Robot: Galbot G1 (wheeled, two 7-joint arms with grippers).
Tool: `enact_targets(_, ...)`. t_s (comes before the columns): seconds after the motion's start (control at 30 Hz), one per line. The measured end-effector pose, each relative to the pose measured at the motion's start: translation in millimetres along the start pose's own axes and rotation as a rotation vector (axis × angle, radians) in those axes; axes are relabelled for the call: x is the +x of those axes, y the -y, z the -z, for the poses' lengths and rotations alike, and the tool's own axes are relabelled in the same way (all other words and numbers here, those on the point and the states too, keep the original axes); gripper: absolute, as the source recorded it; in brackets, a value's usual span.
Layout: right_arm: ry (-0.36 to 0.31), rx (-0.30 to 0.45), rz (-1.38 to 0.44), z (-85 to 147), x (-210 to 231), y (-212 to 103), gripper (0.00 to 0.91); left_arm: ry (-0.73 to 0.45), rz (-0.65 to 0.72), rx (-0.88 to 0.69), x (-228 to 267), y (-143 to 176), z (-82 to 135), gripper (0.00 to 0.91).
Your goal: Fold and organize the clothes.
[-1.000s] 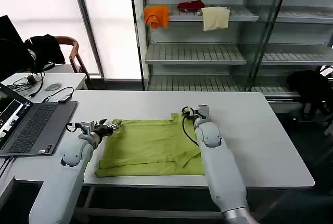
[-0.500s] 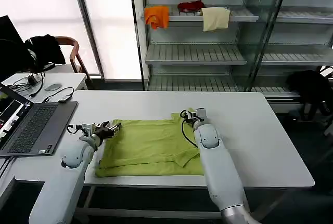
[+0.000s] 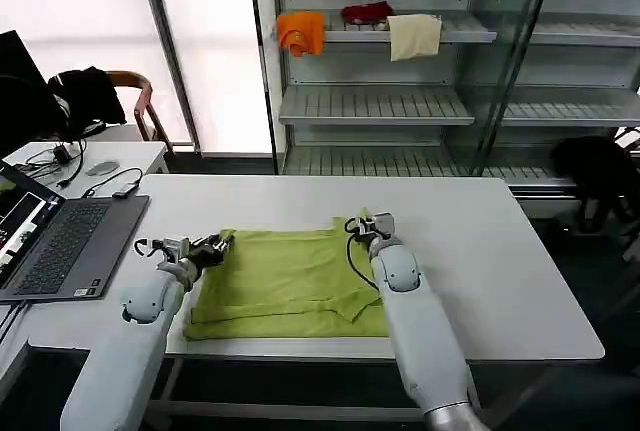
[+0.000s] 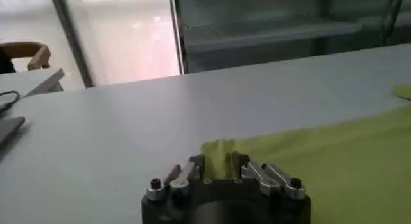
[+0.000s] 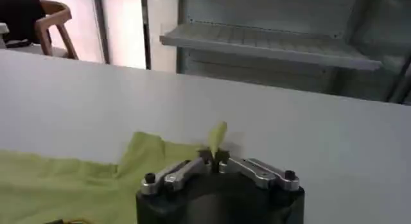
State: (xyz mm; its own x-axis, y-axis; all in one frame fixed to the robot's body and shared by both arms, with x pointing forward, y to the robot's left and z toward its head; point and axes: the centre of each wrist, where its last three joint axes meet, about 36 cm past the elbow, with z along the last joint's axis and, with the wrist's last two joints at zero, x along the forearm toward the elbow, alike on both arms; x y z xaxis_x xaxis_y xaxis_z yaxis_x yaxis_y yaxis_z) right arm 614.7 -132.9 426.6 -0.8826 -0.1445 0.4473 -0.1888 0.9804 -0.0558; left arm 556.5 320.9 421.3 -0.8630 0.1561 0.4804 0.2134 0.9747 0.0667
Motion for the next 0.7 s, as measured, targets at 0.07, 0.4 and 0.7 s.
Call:
enact_targets(0.07, 0.005, -0.006, 0.006, 0.2, 2.5, -2.3, 0.0, 0.001, -0.006, 0.001, 0.0, 0.7, 0.0, 0.0)
enact_targets(0.4, 0.068, -0.061, 0.039, 13.4, 21.9, -10.5, 0.0, 0.034, -0.019, 0.021, 7.9, -0.5, 7.6, 0.01)
enact_targets(0.7, 0.121, -0.083, 0.054, 16.1, 45.0, -4.7, 0.0, 0.086, -0.037, 0.052, 28.3, -9.0, 15.9, 0.01)
